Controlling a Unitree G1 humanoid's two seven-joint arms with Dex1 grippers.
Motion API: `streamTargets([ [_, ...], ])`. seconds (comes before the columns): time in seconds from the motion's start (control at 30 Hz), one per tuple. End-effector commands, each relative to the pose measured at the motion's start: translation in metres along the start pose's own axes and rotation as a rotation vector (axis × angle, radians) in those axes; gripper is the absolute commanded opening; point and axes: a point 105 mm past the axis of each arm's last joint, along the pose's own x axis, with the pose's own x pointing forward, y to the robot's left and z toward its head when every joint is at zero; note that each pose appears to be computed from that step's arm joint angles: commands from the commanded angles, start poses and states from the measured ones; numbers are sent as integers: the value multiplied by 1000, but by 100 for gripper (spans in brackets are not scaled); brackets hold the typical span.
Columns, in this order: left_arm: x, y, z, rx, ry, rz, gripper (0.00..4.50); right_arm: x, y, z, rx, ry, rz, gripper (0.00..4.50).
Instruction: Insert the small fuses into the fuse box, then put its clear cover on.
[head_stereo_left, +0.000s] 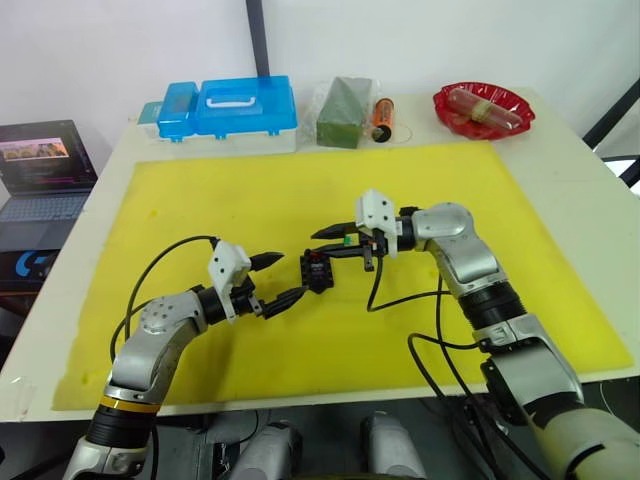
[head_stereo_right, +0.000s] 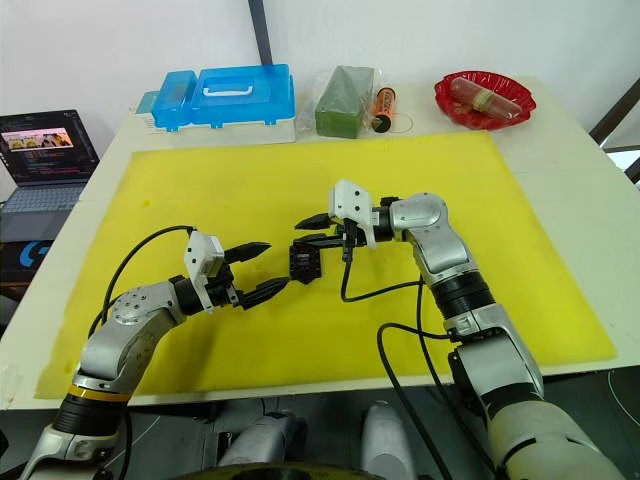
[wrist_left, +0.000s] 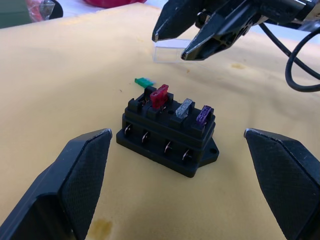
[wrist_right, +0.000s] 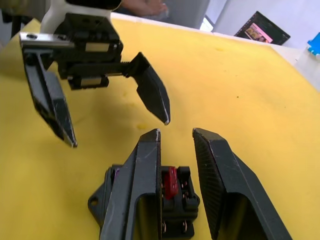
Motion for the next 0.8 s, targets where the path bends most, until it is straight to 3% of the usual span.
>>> streamTargets([
  [0.03,0,0,17,45,-50,-7,450,1,-2,1,-19,17,-18,25],
  [0.07,0,0,17,45,-50,-8,450,1,-1,-2,-16,29,-19,2],
  [0.47,-1,-1,15,45,-45,-14,450,3,1,-16,2,84,-32,2],
  [0.8,-2,-2,15,45,-43,-15,450,2,0,-8,36,39,-31,2],
])
